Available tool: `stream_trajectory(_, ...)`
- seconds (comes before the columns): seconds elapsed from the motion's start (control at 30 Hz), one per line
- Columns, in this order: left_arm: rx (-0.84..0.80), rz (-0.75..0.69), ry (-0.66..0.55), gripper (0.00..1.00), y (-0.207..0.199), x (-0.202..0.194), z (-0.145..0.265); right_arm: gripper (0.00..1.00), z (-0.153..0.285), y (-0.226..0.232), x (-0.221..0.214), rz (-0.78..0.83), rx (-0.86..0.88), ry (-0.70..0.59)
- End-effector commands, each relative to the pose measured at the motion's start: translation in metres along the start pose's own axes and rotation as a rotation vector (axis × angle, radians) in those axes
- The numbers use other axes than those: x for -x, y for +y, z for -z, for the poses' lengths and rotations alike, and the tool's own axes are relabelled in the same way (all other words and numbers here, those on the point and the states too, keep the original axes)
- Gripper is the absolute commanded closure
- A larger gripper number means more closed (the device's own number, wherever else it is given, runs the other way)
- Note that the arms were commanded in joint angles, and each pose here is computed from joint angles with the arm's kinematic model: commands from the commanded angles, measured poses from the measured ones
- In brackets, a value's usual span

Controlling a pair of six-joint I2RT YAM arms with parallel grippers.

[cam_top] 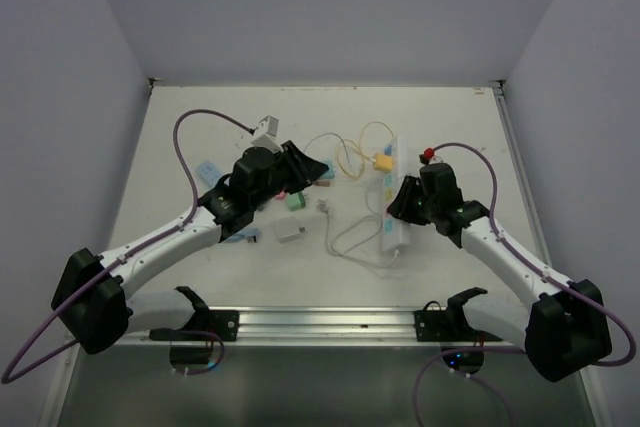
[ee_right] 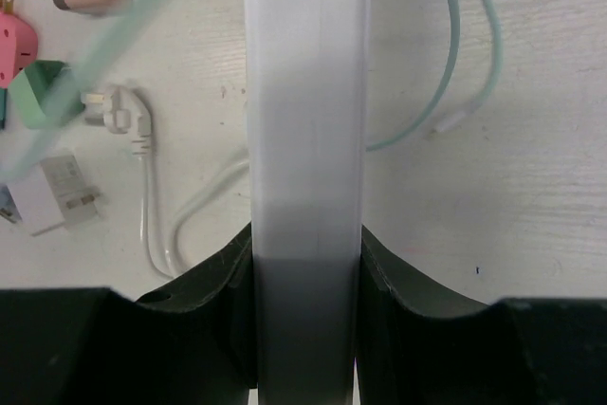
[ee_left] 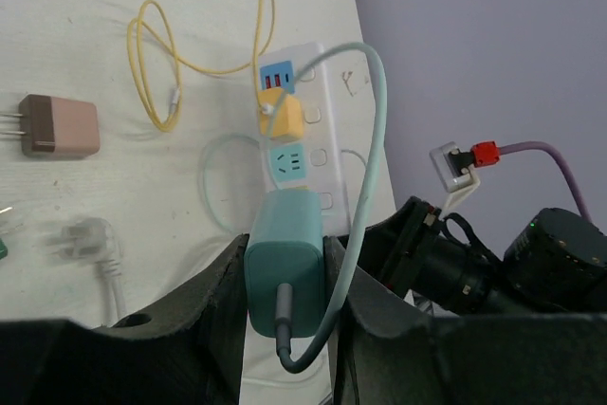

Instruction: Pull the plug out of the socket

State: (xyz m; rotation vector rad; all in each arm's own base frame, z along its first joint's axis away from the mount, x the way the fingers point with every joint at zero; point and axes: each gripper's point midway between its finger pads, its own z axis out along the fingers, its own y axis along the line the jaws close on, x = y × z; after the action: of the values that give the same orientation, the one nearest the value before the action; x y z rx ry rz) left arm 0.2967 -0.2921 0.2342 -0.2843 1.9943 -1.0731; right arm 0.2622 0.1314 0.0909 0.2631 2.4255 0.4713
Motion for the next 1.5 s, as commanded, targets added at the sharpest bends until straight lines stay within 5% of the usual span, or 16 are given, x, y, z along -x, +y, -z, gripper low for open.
stream_trajectory(0.0, 0.101, 0.013, 0.042, 1.00, 0.049, -0.011, 0.002, 1.00, 0.011, 0.039, 0.036, 0.050, 0.165, -0.125)
stream_trajectory(0.33, 0.210, -0.031, 0.109, 0.98, 0.123, -0.003, -0.032, 1.00, 0.029, 0.082, 0.032, 0.175, 0.386, -0.049)
stream_trajectory(0.83, 0.323, -0.016, 0.195, 0.59, 0.173, -0.039, -0.020, 1.00, 0.036, 0.087, 0.026, 0.177, 0.436, -0.053)
stream_trajectory(1.13, 0.265, -0.046, 0.112, 0.03, 0.133, -0.005, -0.001, 1.00, 0.039, 0.094, 0.032, 0.204, 0.444, -0.067)
stream_trajectory(1.47, 0.107, 0.006, 0.002, 0.02, 0.054, 0.043, 0.004, 1.00, 0.048, 0.109, 0.036, 0.227, 0.471, -0.098)
